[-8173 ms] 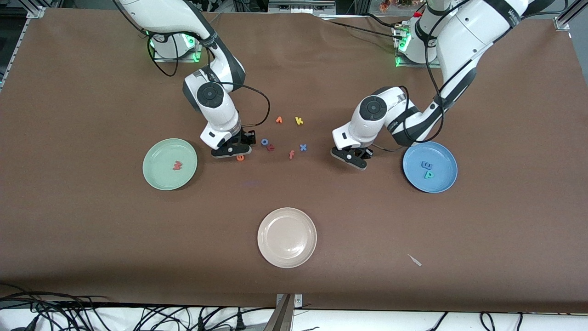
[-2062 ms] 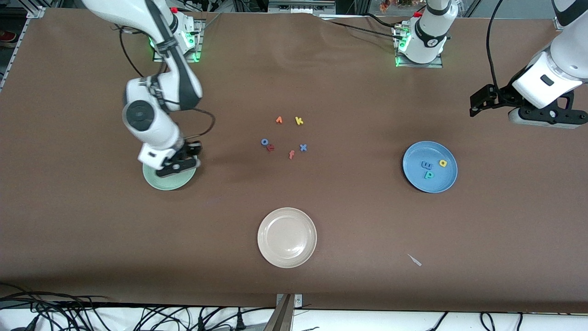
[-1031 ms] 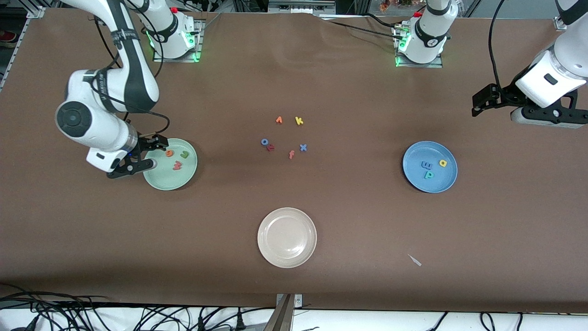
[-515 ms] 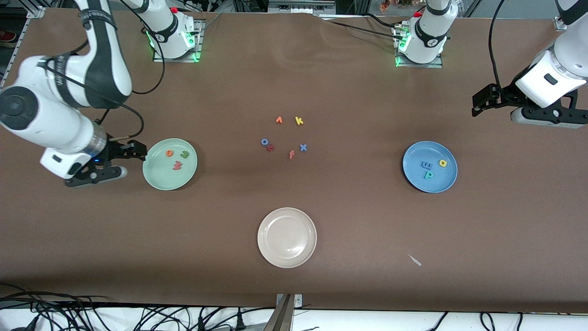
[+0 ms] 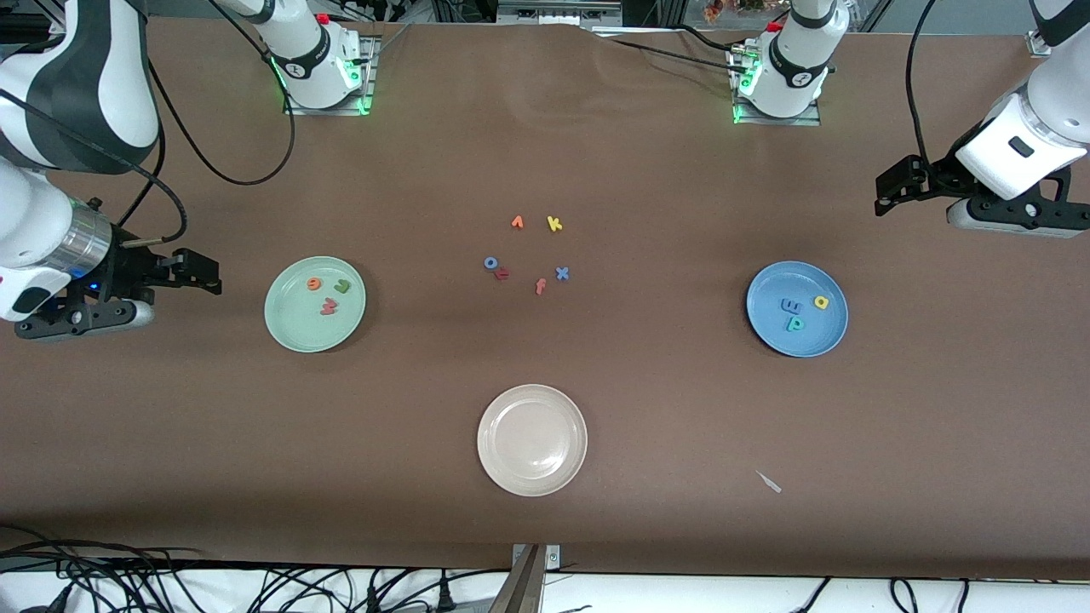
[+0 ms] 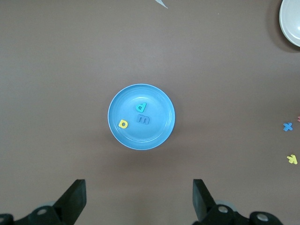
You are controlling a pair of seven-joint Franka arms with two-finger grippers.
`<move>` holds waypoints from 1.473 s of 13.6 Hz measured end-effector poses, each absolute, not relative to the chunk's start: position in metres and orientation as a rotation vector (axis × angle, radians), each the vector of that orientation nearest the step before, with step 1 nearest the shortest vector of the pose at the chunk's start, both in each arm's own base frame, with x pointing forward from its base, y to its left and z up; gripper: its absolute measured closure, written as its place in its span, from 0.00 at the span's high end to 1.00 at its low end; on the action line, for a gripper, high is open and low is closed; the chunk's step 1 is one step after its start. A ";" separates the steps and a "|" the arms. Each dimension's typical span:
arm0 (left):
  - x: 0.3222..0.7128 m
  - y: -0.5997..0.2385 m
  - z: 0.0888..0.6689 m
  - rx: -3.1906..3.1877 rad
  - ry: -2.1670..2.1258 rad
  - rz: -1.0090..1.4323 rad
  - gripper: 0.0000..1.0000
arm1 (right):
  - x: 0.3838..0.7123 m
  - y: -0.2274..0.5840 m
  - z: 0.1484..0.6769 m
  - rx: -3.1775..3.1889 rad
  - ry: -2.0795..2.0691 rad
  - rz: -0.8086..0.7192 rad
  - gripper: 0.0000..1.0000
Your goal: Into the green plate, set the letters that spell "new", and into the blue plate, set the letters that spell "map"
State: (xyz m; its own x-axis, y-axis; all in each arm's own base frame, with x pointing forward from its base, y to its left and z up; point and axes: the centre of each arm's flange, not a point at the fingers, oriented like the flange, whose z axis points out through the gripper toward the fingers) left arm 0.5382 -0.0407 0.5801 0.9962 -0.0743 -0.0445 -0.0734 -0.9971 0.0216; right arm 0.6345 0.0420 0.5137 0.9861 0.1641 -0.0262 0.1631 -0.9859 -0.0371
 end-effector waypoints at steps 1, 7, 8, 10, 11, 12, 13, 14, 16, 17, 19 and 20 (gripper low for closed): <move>0.538 -0.041 0.580 3.119 -0.116 -0.071 1.00 | 0.631 0.044 0.516 -3.089 -0.246 0.079 1.00; 0.538 -0.041 0.580 3.119 -0.116 -0.071 1.00 | 0.596 0.039 0.562 -3.059 -0.218 0.148 1.00; 0.538 -0.041 0.580 3.119 -0.115 -0.071 1.00 | 0.588 0.038 0.570 -3.062 -0.225 0.146 1.00; 0.538 -0.041 0.580 3.119 -0.115 -0.071 1.00 | 0.573 0.033 0.580 -3.058 -0.223 0.153 1.00; 0.538 -0.041 0.580 3.119 -0.115 -0.072 1.00 | 0.568 0.029 0.582 -3.057 -0.215 0.155 1.00; 0.538 -0.041 0.580 3.119 -0.115 -0.073 1.00 | 0.564 0.025 0.583 -3.063 -0.209 0.156 1.00; 0.538 -0.041 0.580 3.119 -0.117 -0.076 1.00 | 0.561 0.022 0.583 -3.077 -0.209 0.160 1.00; 0.538 -0.042 0.580 3.119 -0.120 -0.077 1.00 | 0.559 0.020 0.582 -3.095 -0.212 0.165 1.00; 0.538 -0.045 0.580 3.119 -0.129 -0.076 1.00 | 0.558 0.018 0.581 -3.129 -0.220 0.168 1.00; 0.538 -0.046 0.580 3.119 -0.130 -0.076 1.00 | 0.558 0.017 0.581 -3.139 -0.222 0.168 1.00; 0.538 -0.046 0.580 3.119 -0.130 -0.076 1.00 | 0.558 0.015 0.580 -3.144 -0.219 0.166 1.00; 0.538 -0.046 0.580 3.119 -0.130 -0.076 1.00 | 0.559 0.015 0.581 -3.145 -0.218 0.161 1.00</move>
State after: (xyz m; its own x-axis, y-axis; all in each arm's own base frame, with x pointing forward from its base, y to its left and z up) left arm 0.5377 -0.0457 0.5804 0.9954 -0.0835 -0.0476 -0.0826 -0.9964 0.0212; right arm 0.5586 0.0146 0.5805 0.9852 0.1371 -0.1026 0.1387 -0.9903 0.0083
